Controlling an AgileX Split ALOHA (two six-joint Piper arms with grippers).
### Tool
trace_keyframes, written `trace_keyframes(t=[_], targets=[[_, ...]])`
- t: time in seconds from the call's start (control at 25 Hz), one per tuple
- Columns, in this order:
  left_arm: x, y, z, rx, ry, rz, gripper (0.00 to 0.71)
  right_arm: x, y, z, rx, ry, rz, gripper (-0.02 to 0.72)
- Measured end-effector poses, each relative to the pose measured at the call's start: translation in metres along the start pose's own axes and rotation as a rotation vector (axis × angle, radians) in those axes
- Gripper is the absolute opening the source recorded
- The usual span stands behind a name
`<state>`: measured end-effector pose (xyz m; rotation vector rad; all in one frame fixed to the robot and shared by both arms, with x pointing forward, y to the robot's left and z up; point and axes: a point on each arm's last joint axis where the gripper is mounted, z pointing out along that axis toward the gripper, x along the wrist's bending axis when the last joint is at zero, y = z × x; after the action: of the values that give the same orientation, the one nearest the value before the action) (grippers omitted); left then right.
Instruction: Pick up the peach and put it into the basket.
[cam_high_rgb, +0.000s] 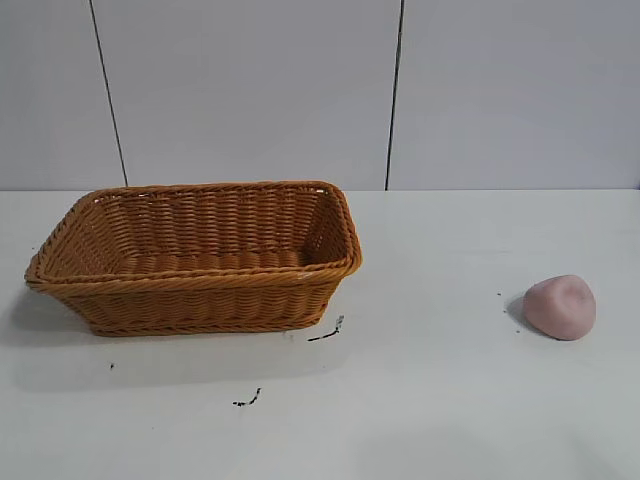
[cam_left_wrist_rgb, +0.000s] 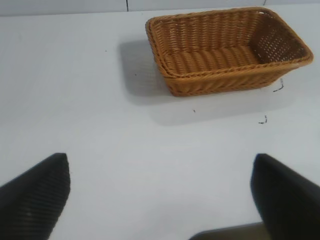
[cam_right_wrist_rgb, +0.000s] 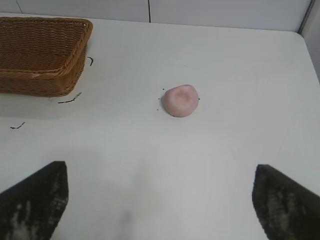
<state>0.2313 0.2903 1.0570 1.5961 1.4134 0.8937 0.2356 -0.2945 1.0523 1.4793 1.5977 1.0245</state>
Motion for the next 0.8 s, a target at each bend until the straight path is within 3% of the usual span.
trace_keyframes(t=[0.48,0.64,0.8], targets=[[0.000,0.000,0.000,0.000,0.000,0.000,0.694,0.000,0.003,-0.001,-0.018,0.002,0.001,0.696],[0.000,0.000,0.000,0.000,0.000,0.000,0.694,-0.002,0.038,0.003,-0.053,-0.019,-0.009,0.696],[0.000,0.000,0.000,0.000,0.000,0.000,0.694,-0.005,0.081,0.035,0.086,-0.026,-0.010,0.696]])
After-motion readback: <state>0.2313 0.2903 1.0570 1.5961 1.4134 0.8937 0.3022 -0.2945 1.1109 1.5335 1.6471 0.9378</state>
